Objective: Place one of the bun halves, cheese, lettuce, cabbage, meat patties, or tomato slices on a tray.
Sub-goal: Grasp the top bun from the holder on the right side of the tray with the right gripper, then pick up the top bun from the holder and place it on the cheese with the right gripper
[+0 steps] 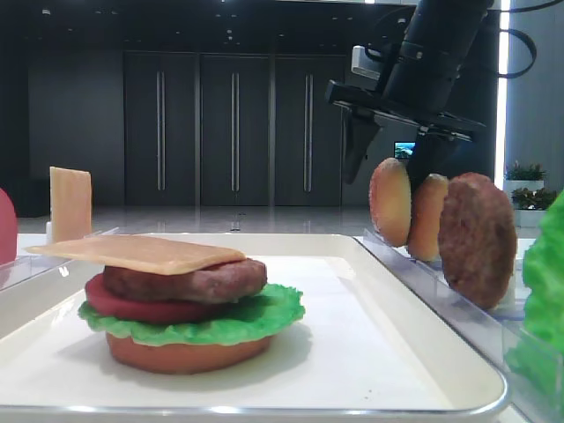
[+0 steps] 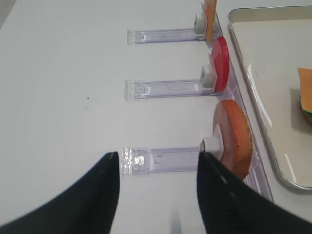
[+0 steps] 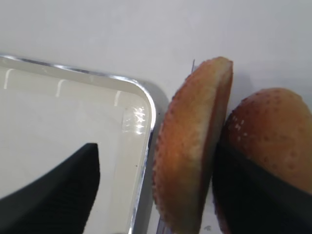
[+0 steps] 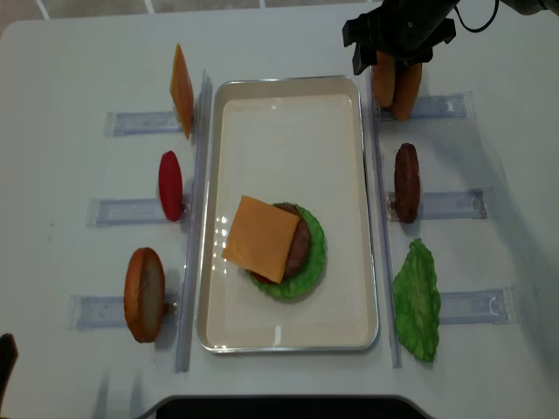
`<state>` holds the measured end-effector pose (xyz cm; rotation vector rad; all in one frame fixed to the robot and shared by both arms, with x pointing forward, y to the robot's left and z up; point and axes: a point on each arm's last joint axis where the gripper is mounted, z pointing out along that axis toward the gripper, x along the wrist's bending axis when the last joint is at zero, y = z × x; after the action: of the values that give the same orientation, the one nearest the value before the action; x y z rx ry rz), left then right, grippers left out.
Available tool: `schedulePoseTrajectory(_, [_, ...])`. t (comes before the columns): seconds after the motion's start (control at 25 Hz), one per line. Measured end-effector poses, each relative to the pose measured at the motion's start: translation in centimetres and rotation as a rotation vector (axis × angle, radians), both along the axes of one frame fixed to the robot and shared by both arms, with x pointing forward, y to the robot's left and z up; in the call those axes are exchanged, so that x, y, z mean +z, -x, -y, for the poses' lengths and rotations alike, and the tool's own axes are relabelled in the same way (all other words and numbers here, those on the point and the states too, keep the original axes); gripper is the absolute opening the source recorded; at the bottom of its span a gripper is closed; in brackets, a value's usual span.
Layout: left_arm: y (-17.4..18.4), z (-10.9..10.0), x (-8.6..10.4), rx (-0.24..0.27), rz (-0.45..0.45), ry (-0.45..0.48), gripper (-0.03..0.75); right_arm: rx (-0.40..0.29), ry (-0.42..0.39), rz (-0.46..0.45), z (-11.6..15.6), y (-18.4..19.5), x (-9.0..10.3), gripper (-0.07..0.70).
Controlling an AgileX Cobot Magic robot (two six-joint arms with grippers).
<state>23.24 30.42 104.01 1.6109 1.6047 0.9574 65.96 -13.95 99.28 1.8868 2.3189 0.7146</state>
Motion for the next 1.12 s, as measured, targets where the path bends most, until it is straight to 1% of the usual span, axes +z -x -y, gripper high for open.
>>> schedulePoseTrajectory(0.08, [0.0, 0.0, 0.0, 0.0, 0.0, 0.0, 0.391, 0.001, 0.007, 0.002, 0.1, 0.0, 0.0, 0.446])
schedulePoseTrajectory(0.16, [0.0, 0.0, 0.0, 0.0, 0.0, 0.0, 0.391, 0.004, 0.018, 0.005, 0.1, 0.0, -0.1, 0.396])
schedulePoseTrajectory(0.2, [0.0, 0.0, 0.0, 0.0, 0.0, 0.0, 0.391, 0.004, 0.022, 0.006, 0.2, 0.0, -0.1, 0.368])
schedulePoseTrajectory(0.32, [0.0, 0.0, 0.0, 0.0, 0.0, 0.0, 0.391, -0.001, 0.029, 0.006, 0.3, -0.1, -0.1, 0.239])
schedulePoseTrajectory(0.36, [0.0, 0.0, 0.0, 0.0, 0.0, 0.0, 0.391, -0.002, 0.028, 0.005, 0.3, -0.1, -0.1, 0.216])
schedulePoseTrajectory(0.6, [0.0, 0.0, 0.0, 0.0, 0.0, 0.0, 0.391, -0.001, 0.028, 0.001, 0.3, 0.0, 0.0, 0.214])
schedulePoseTrajectory(0.72, [0.0, 0.0, 0.0, 0.0, 0.0, 0.0, 0.391, 0.006, 0.027, 0.007, 0.3, 0.3, 0.6, 0.214])
schedulePoseTrajectory(0.76, [0.0, 0.0, 0.0, 0.001, 0.0, 0.001, 0.391, 0.012, 0.025, 0.012, 0.2, 0.5, 1.2, 0.214])
schedulePoseTrajectory(1.0, [0.0, 0.0, 0.0, 0.001, 0.0, 0.001, 0.391, 0.031, 0.007, 0.062, 0.2, 3.1, 6.6, 0.213])
schedulePoseTrajectory(1.12, [0.0, 0.0, 0.0, 0.001, 0.0, 0.001, 0.391, 0.025, -0.004, 0.072, 0.6, 4.4, 8.9, 0.213])
